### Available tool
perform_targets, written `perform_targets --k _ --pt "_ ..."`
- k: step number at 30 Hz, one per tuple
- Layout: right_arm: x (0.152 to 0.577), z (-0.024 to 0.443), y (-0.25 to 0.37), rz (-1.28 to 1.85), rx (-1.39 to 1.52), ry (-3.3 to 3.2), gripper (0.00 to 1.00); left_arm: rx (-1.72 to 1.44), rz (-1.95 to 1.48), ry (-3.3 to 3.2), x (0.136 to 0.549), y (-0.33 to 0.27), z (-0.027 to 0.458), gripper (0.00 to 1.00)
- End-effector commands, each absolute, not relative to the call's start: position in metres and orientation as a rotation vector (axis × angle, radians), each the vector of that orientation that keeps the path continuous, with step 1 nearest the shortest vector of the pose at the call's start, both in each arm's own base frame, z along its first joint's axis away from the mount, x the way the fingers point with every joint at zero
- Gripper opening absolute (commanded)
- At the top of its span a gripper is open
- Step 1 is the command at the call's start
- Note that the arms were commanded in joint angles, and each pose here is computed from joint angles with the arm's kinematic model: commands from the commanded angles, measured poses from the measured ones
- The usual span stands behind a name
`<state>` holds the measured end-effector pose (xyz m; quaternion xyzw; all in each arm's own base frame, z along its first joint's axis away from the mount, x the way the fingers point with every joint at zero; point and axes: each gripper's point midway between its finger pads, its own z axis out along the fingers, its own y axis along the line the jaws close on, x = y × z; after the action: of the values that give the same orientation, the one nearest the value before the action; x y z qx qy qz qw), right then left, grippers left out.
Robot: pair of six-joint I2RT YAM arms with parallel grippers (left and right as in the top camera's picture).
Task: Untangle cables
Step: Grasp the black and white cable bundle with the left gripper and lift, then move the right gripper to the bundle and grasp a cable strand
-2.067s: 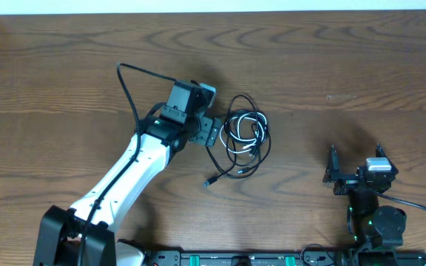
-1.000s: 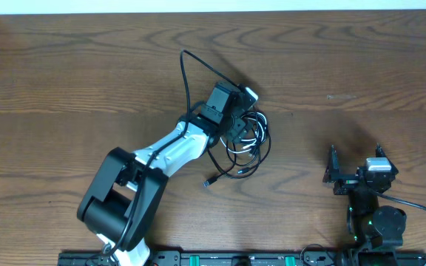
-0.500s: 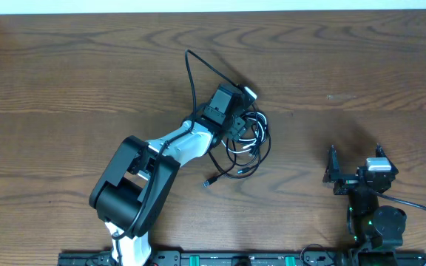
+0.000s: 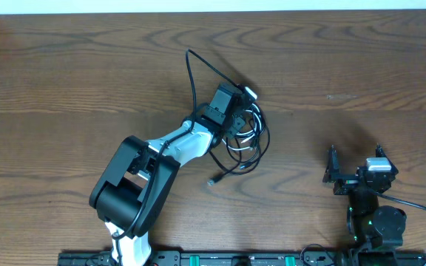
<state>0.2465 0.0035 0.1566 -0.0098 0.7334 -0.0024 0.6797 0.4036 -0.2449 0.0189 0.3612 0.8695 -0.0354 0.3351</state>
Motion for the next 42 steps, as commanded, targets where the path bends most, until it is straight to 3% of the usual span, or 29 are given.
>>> perform_targets --k 1,9,19,24,29,35,42 --pt "0.246 0.156 0.006 -0.007 -0.045 1.647 0.99 0.923 -0.088 2.219 0.41 -0.247 0.041 0.07" --pt "0.246 0.156 0.006 -0.007 -0.045 1.646 0.99 0.905 -0.077 1.937 0.403 -0.243 0.178 0.07" --pt "0.246 0.157 0.0 -0.057 -0.037 1.643 0.99 0.863 -0.099 1.833 0.382 -0.232 0.241 0.07" --pt "0.242 0.206 0.03 0.122 -0.135 1.441 0.99 0.905 -0.246 1.701 0.355 -0.245 0.285 0.08" --pt "0.233 0.228 0.043 0.353 -0.041 1.467 0.99 0.961 -0.345 1.651 0.34 -0.256 0.294 0.07" --pt "0.215 0.274 0.043 0.368 -0.021 1.572 0.99 1.062 -0.459 1.618 0.321 -0.27 0.29 0.07" --pt "0.221 0.311 0.109 0.651 -0.413 1.716 0.99 1.129 -0.503 1.632 0.31 -0.273 0.279 0.07"
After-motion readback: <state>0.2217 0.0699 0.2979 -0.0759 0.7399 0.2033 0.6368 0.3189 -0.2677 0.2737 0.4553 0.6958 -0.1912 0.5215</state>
